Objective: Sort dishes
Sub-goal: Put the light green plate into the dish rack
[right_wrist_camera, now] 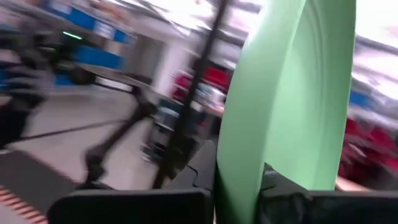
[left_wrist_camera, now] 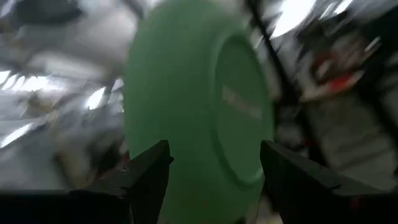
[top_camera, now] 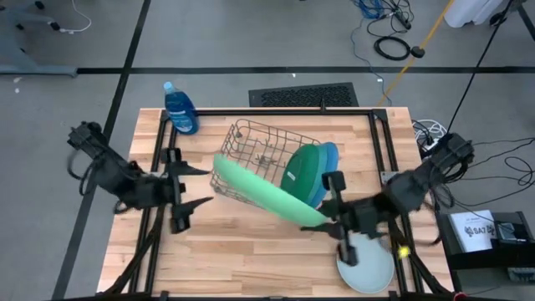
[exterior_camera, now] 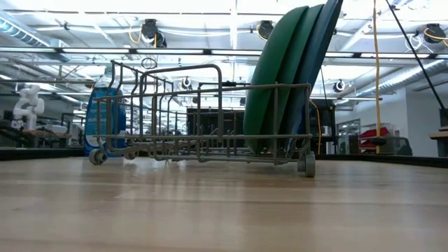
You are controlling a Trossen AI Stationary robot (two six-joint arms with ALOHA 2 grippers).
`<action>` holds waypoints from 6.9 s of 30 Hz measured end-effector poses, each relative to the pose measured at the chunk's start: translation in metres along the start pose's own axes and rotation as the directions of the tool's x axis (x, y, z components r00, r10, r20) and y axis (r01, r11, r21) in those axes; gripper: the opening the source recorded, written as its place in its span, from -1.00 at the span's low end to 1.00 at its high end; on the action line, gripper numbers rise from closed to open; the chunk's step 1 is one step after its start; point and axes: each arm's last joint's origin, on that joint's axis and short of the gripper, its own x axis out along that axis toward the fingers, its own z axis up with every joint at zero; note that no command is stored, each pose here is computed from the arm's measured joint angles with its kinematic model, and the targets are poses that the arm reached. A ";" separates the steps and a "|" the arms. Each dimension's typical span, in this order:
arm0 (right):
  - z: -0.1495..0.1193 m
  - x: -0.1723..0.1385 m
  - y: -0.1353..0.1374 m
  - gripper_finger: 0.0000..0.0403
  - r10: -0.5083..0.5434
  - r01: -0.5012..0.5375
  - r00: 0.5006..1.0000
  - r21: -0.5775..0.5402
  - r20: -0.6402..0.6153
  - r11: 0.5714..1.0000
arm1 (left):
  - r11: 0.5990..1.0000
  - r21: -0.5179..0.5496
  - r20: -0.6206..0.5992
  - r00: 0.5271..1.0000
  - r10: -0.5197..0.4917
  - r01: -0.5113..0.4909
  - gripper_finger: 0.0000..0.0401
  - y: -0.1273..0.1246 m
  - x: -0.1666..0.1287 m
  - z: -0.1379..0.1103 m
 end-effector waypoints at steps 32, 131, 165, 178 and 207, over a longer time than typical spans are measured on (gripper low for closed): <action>-0.199 0.107 0.059 -0.92 -0.899 0.894 0.271 0.437 -0.345 0.101 | 0.992 -0.122 -0.403 0.915 -0.017 -0.035 0.20 -0.029 -0.070 -0.027; -0.282 0.121 0.045 -0.92 -0.920 0.981 0.166 0.154 -0.356 0.118 | 0.908 0.218 -0.775 0.629 -0.061 0.357 -0.37 0.062 0.017 -0.139; -0.270 0.126 0.046 -0.92 -0.927 0.982 0.151 0.156 -0.344 0.102 | 0.999 0.043 -0.611 0.792 0.018 0.010 -0.37 0.100 -0.071 -0.062; -0.267 0.124 0.058 -0.92 -0.920 0.984 0.178 0.078 -0.348 0.160 | 1.000 0.010 -0.618 0.786 0.002 0.006 -0.37 0.100 -0.078 -0.061; -0.275 0.120 0.061 -0.39 -0.920 0.982 0.177 0.003 -0.348 0.188 | 0.992 -0.094 -0.728 0.674 -0.123 0.080 -0.37 0.085 -0.061 -0.087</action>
